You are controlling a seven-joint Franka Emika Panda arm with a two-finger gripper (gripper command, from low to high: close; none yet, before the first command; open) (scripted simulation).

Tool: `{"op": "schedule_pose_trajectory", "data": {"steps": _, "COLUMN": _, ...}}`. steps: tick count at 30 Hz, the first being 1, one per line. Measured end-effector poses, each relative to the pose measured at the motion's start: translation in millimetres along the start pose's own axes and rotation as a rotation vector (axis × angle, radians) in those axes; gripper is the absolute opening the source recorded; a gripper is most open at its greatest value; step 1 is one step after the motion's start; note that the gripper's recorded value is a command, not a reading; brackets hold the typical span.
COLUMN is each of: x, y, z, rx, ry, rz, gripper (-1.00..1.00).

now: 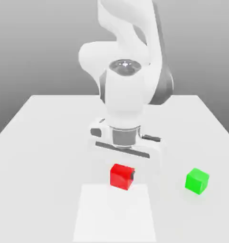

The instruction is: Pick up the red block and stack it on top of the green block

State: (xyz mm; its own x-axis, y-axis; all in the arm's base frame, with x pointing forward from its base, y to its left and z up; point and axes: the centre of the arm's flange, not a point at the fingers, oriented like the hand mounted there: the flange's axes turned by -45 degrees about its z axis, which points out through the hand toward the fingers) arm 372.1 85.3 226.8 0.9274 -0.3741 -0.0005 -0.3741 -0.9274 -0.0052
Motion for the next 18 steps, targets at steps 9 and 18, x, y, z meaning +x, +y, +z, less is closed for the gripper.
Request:
{"op": "schedule_pose_trajectory", "data": {"steps": 9, "x": -123, "y": -124, "z": -15, "rx": -0.003, "ry": 0.001, "rz": -0.066, "gripper": -1.00}}
{"op": "schedule_pose_trajectory", "data": {"steps": 18, "x": -133, "y": -131, "z": 45, "rx": -0.004, "ry": 0.002, "rz": -0.066, "gripper": 1.00}}
